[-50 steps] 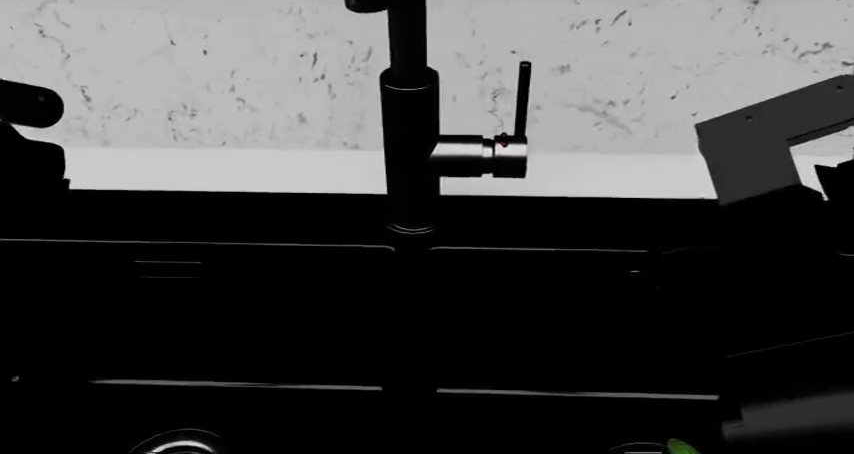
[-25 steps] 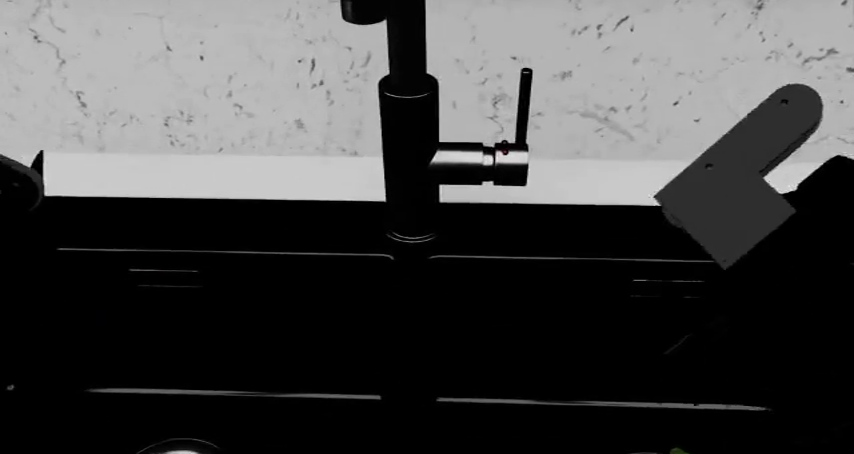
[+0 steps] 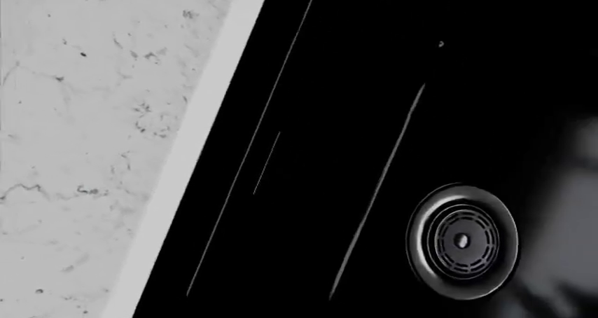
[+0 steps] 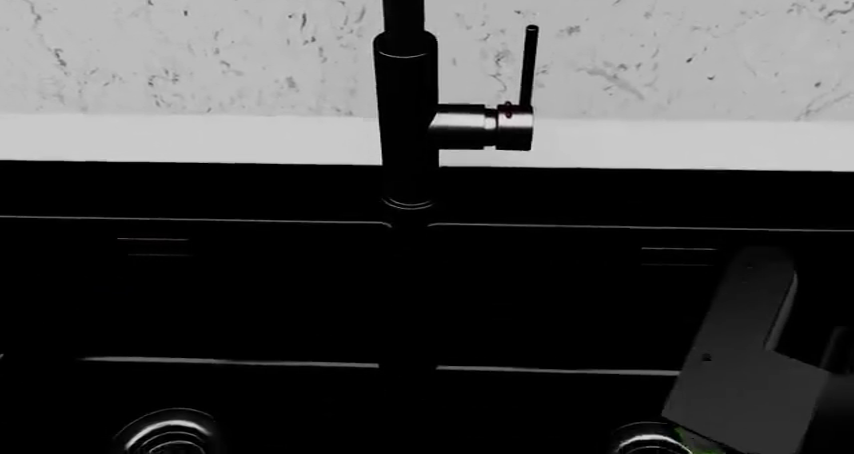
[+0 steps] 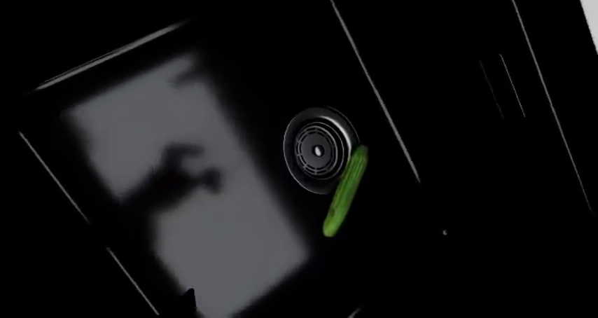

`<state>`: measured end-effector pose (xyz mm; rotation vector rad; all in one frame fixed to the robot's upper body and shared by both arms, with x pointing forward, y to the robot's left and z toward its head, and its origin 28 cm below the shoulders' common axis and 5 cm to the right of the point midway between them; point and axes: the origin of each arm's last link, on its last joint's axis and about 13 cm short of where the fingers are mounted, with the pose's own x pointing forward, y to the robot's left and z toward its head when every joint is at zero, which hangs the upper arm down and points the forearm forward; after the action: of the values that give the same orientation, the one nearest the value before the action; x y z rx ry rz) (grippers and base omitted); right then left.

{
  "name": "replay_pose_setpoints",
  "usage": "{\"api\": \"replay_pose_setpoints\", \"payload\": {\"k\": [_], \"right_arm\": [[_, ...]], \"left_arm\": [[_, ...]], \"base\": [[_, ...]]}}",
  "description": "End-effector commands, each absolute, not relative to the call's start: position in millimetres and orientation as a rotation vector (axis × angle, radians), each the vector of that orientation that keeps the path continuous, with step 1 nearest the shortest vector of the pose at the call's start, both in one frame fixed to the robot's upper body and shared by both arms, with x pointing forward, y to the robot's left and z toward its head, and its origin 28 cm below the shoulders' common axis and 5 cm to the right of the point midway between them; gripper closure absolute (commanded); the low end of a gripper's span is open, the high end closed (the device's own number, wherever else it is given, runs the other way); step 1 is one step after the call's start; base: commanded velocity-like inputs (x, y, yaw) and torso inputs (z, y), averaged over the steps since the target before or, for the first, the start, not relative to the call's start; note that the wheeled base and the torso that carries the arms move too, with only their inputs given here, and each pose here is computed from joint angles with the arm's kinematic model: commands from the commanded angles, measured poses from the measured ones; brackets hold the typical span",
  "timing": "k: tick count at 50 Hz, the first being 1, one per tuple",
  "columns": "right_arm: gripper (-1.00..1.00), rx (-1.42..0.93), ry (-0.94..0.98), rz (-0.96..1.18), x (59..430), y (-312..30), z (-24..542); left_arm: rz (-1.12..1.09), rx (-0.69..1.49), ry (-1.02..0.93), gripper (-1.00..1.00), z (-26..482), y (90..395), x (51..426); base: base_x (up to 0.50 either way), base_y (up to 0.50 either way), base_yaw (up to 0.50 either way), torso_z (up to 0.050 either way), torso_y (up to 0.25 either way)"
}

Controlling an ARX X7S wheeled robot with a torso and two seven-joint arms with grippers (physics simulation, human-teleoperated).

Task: Pick the vegetables from the sink and place them on the cutting board.

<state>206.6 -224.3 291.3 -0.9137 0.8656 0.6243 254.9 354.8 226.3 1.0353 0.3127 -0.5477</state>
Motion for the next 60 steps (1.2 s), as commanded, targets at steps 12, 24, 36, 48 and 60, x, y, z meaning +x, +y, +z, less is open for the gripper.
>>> {"api": "replay_pose_setpoints", "payload": {"k": [12,24,36,48,60], "right_arm": [[-1.0,-0.928,0.849,0.659,206.7,-215.7,316.6],[-1.0,-0.926,0.834,0.636,211.9,-214.0,318.3],[-1.0,-0.915,0.853,0.549,225.6,-216.3,313.8],[-1.0,-0.876,0.834,0.464,233.9,-219.7,315.4],[-1.0,-0.7,0.812,0.376,265.1,-224.1,279.8]], "left_arm": [[-0.683,1.113,0.461,-1.0,225.7,364.3,225.7],[-0.68,1.087,0.425,-1.0,217.6,361.6,229.1],[-0.716,1.083,0.432,-1.0,213.6,360.3,227.0],[-0.743,1.066,0.401,-1.0,217.1,352.6,229.3],[-0.789,1.066,0.43,-1.0,216.5,347.5,226.1]], "base": [[0.03,0.0,0.0,-0.009,-0.25],[0.03,0.0,0.0,-0.008,-0.229],[0.03,0.0,0.0,0.0,-0.078],[0.03,0.0,0.0,-0.001,-0.104],[0.03,0.0,0.0,0.0,0.0]]}}
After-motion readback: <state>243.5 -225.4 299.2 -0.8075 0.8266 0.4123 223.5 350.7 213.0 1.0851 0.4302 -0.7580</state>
